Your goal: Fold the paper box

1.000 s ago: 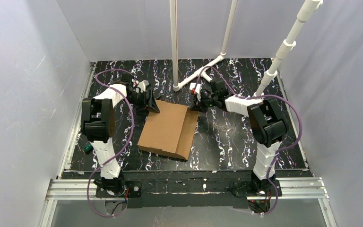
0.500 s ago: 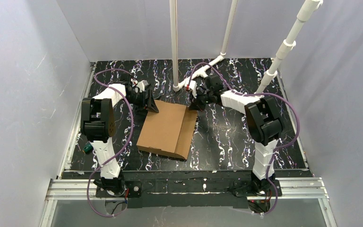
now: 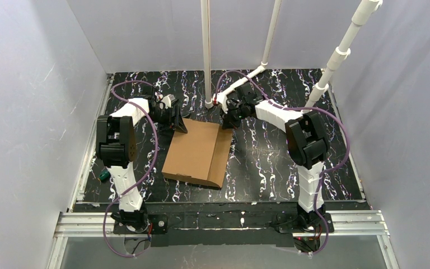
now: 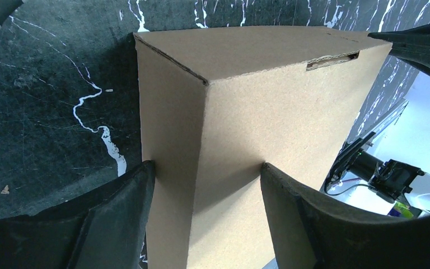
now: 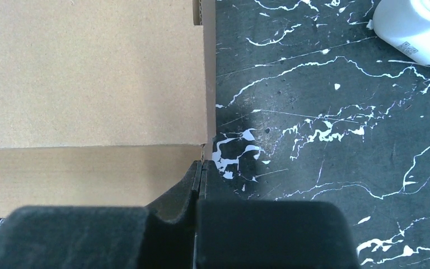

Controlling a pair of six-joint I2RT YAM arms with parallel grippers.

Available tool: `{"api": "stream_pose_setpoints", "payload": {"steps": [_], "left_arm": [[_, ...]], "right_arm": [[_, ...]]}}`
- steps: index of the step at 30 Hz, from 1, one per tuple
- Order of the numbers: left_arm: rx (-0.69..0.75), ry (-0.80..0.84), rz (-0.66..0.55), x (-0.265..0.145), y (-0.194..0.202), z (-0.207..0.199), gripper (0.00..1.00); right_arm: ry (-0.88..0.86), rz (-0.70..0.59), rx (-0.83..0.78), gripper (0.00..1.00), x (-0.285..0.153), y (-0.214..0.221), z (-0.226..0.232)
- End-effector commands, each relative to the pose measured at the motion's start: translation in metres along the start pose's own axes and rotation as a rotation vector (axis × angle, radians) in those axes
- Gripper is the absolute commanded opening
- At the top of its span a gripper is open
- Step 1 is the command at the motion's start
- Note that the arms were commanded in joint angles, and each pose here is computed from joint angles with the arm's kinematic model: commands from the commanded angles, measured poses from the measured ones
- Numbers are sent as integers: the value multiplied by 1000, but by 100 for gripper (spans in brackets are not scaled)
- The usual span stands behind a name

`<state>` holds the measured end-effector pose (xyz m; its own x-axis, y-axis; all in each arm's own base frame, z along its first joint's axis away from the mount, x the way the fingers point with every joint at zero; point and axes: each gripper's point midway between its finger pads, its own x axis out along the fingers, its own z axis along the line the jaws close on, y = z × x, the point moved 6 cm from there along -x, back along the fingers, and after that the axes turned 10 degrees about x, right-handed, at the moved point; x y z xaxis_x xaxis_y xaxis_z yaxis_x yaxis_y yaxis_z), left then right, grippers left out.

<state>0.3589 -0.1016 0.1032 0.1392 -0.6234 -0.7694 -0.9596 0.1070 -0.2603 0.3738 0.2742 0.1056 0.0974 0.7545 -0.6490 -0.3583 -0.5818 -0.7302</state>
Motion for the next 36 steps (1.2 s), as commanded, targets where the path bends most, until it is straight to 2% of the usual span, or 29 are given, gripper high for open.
{"api": "stream_pose_setpoints", "payload": {"steps": [1,5,18,23,36], "left_arm": [[31,20,33,15,0,-7,66],[35,20,36,16,-1,-8,66],[32,-10,36,14,-11,-6,66],[19,-29,43,14,-9,-2,66],[7,-29,46,14,-7,-1,66]], "right_arm": [[-128,42,-54,1,24,-4,36],[-145,66,-65,1,25,-7,39],[-110,93,52,1,23,-1,35],[-108,53,103,1,13,6,26],[-75,-75,31,1,8,21,34]]}}
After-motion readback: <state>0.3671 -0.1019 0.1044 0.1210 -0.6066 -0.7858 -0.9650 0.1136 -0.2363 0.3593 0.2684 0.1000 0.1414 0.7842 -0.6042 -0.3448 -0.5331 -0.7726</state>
